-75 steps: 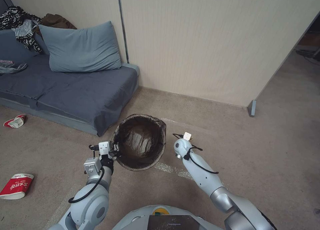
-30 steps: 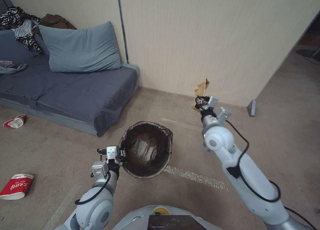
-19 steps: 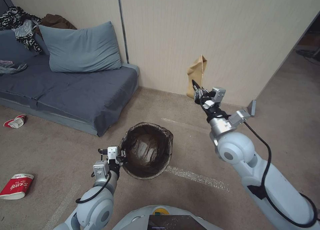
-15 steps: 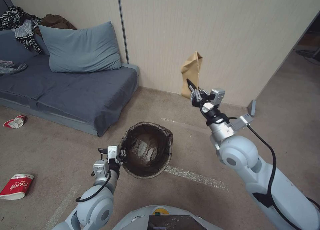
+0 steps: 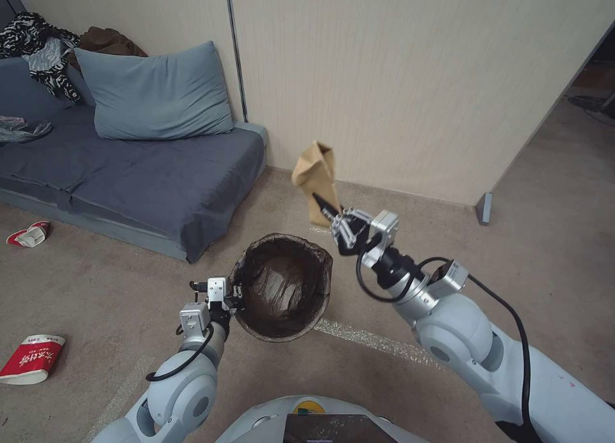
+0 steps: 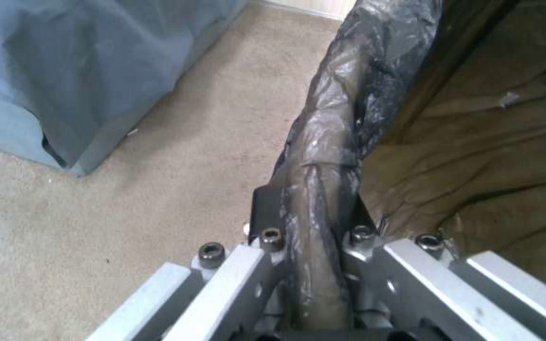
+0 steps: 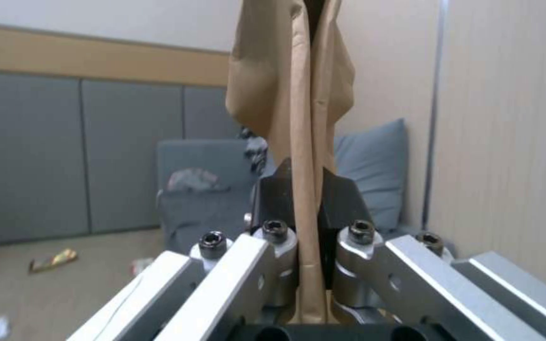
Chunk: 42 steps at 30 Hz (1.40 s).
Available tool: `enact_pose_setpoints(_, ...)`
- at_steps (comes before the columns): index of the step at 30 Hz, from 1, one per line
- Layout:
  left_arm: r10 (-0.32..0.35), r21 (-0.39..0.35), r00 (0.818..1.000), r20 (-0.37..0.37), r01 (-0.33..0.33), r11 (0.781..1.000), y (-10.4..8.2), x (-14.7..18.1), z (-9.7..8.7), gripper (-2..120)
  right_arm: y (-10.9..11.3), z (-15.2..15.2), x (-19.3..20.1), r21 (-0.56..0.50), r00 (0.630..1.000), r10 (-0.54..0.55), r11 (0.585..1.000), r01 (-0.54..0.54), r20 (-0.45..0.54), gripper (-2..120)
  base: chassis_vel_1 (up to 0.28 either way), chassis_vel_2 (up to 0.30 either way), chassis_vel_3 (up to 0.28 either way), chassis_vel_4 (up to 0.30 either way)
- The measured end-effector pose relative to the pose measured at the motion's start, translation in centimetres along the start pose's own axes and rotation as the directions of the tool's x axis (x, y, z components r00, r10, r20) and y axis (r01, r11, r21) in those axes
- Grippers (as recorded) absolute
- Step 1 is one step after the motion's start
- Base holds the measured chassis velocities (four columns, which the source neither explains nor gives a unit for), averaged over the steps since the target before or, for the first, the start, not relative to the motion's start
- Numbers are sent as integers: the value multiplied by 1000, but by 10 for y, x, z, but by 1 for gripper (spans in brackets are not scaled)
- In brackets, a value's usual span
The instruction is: Pick up the trash bin, then pick up the garbage from the floor and place it into the trash bin.
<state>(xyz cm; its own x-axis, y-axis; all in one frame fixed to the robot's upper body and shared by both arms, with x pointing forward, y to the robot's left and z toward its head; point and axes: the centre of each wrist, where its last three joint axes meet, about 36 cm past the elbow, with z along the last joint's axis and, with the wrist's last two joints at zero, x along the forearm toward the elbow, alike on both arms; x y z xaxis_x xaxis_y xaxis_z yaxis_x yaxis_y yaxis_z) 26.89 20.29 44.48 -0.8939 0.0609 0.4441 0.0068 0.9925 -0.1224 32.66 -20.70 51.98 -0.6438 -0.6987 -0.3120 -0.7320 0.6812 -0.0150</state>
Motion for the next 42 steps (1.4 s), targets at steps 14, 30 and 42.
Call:
enact_pose_setpoints(14, -1, -3, 1000, -2, 1, 1000, 1, -2, 1, 0, 28, 43, 13, -19, 981, -133, 991, 132, -145, 0, 0, 0, 0, 0)
enact_pose_setpoints(30, -2, 8, 1000, 9, 2, 1000, 0, -2, -1, 0, 41, 96, 16, -49, 964, -127, 992, 119, -232, 0, 0, 0, 0, 0)
enact_pose_setpoints(42, 0, 11, 1000, 11, 0, 1000, -1, -2, -2, 0, 40, 105, 16, -31, 960, -93, 996, 88, -264, 19, 0, 0, 0, 0)
